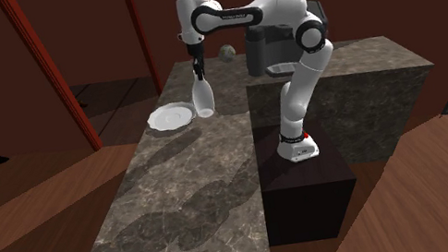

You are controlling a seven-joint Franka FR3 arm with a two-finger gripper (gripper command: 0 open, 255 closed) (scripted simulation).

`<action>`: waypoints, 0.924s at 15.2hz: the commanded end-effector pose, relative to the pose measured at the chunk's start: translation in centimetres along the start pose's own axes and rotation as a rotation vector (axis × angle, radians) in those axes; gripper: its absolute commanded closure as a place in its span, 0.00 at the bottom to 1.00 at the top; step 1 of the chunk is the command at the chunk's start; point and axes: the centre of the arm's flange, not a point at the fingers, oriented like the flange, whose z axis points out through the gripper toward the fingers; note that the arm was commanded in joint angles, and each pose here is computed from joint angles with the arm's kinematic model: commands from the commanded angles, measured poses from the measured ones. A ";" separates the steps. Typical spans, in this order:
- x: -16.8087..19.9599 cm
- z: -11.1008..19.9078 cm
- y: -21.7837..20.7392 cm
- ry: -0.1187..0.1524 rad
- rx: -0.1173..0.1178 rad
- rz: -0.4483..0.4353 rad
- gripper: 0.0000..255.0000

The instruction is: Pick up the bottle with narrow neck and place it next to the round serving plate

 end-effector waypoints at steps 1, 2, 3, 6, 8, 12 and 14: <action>0.0 1.1 0.0 0.001 0.000 0.000 1.00; 0.0 1.6 0.0 0.001 0.000 0.000 1.00; 0.0 2.2 0.0 0.001 0.000 0.000 1.00; 0.0 3.7 0.0 0.001 0.000 0.000 1.00; 0.0 4.8 0.0 0.001 0.000 0.000 1.00; 0.0 5.6 -0.1 0.001 0.000 0.000 1.00; 0.0 5.6 -0.1 0.001 0.000 0.000 1.00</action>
